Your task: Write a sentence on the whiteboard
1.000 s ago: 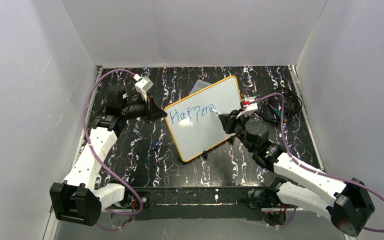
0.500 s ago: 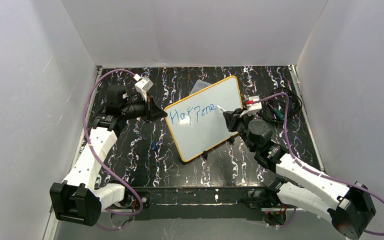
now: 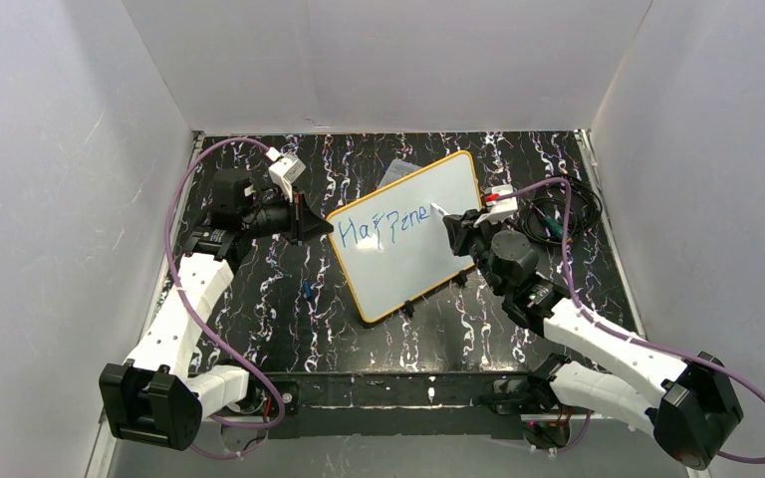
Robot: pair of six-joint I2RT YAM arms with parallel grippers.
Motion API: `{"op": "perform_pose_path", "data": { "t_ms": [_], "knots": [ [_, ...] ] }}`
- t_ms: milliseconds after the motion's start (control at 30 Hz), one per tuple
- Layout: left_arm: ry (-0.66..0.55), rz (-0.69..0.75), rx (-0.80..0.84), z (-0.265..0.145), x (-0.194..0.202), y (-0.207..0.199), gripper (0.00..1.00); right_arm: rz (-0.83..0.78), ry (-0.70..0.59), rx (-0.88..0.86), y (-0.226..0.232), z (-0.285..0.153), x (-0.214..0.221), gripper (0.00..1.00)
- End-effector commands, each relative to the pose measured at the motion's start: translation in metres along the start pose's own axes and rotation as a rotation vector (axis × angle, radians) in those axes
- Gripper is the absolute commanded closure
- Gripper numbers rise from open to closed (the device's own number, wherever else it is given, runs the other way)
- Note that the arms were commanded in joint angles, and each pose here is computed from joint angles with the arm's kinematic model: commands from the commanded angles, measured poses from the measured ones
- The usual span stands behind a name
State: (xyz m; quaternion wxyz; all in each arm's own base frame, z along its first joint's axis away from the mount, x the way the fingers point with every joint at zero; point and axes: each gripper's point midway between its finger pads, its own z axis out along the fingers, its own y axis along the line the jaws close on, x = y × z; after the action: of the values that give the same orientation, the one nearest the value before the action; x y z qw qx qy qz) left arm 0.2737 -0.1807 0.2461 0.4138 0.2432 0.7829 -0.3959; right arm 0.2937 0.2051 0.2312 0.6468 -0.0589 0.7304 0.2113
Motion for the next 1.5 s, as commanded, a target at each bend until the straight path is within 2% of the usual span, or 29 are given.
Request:
{"op": "perform_pose_path", "data": {
  "t_ms": [0,367,800,1133,1300,1467],
  "knots": [
    [-0.006,0.049,0.048,-0.003,-0.001,-0.012,1.0,0.024,-0.09,-0.046,0.014,0.006,-0.035,0.99],
    [-0.006,0.049,0.05,-0.003,-0.001,-0.012,1.0,0.075,0.002,-0.074,0.012,-0.006,0.001,0.99],
    [-0.004,0.047,0.048,-0.002,0.0,-0.012,1.0,0.058,0.015,0.063,-0.014,-0.008,0.007,0.99],
    [-0.007,0.05,0.05,-0.003,-0.001,-0.013,1.0,0.074,0.068,-0.045,0.004,-0.014,0.021,0.99],
    [-0.006,0.048,0.05,-0.003,-0.001,-0.012,1.0,0.084,0.052,-0.073,0.01,-0.014,0.015,0.99],
    [-0.006,0.048,0.05,-0.003,-0.001,-0.012,1.0,0.117,-0.052,-0.036,0.003,-0.021,-0.015,0.99]
  ]
}}
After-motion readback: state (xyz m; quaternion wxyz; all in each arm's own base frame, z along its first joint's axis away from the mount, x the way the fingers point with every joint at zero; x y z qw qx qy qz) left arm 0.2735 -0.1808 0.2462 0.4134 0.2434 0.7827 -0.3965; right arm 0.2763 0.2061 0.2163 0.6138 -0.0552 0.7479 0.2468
